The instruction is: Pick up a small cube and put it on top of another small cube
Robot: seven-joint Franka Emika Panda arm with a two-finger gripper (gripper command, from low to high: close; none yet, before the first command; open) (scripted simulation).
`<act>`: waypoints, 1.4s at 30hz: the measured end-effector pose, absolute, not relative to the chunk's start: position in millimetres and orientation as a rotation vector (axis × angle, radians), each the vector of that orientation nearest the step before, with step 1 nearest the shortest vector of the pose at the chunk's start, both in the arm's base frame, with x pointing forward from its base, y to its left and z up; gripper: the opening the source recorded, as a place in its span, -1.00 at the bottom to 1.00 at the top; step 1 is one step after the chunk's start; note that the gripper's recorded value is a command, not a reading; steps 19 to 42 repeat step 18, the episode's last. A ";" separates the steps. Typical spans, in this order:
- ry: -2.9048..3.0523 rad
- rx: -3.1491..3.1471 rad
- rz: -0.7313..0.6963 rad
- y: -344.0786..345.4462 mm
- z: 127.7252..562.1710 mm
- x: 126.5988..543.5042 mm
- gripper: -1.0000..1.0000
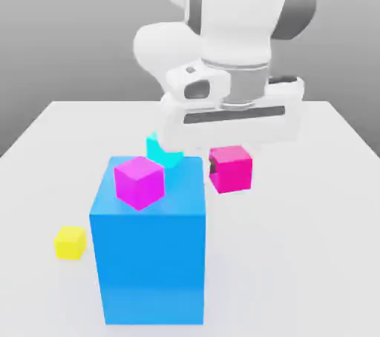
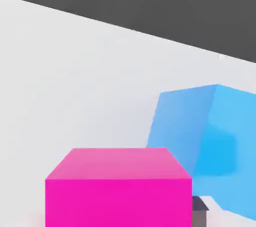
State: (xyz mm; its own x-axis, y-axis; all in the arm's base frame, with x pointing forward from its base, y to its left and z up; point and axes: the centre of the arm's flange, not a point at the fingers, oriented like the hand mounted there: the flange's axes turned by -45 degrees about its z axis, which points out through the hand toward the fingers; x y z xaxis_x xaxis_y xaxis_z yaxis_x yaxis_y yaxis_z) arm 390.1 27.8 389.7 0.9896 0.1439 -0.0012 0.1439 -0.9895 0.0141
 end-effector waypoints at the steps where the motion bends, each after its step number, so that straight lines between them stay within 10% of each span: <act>1: 0.167 3.125 0.000 18.7 399.6 384.1 -1.00; 8: -0.230 3.137 0.000 -35.3 455.8 330.9 -1.00; 12: -0.273 3.136 0.000 -40.4 413.1 325.1 -1.00; 13: -0.274 3.136 0.000 -40.5 404.1 324.3 1.00; 42: -0.274 3.136 0.000 -40.5 404.1 324.3 1.00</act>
